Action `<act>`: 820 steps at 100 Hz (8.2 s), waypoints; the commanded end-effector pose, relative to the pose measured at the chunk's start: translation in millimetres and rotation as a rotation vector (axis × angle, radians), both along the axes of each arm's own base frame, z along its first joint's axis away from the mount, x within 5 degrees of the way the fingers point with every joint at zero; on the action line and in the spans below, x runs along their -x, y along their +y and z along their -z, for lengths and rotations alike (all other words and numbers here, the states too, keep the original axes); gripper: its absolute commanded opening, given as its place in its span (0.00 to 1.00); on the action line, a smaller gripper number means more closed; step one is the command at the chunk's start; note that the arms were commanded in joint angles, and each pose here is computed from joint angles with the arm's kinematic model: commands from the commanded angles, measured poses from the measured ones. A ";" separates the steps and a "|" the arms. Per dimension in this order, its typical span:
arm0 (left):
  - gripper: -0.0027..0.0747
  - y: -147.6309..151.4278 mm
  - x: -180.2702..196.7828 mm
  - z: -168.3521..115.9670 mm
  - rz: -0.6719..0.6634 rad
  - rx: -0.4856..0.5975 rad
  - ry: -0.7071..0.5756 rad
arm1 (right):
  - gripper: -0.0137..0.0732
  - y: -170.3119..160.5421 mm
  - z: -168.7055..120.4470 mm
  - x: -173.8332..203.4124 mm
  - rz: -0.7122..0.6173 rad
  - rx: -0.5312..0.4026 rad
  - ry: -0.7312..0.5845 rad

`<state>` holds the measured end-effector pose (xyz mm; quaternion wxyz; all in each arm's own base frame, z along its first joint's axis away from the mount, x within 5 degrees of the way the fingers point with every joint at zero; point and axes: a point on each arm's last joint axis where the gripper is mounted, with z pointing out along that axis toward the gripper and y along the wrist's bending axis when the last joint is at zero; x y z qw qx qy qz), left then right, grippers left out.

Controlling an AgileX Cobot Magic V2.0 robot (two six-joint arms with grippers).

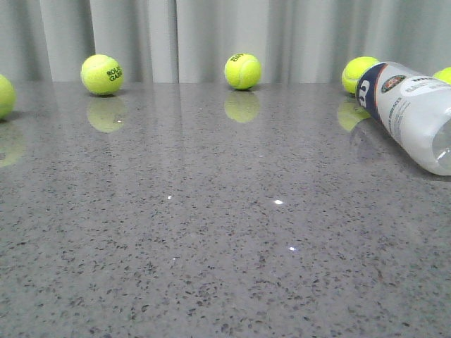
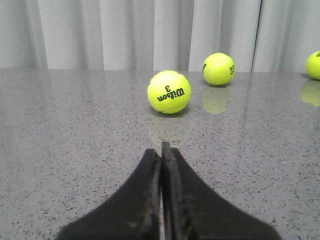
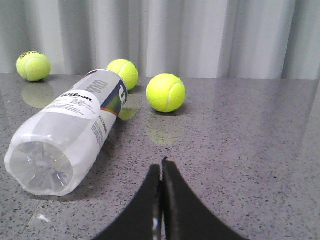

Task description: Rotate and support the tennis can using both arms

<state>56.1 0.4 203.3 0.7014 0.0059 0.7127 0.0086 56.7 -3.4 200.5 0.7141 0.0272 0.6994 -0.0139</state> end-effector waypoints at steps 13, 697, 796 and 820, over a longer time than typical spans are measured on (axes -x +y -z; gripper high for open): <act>0.01 -0.8 0.9 5.8 0.012 0.017 -0.067 | 0.09 0.3 -6.5 1.7 -0.001 0.016 -0.088; 0.01 -0.7 0.9 5.8 0.011 0.002 -0.067 | 0.09 74.1 -150.3 -76.2 -0.553 -0.081 0.223; 0.01 -2.9 -9.8 -86.4 0.031 0.073 0.180 | 0.09 33.2 -90.5 3.9 -0.558 -0.098 -0.004; 0.02 -16.7 -33.5 -117.5 0.136 0.187 0.474 | 0.09 33.4 -89.7 3.9 -0.559 -0.096 0.004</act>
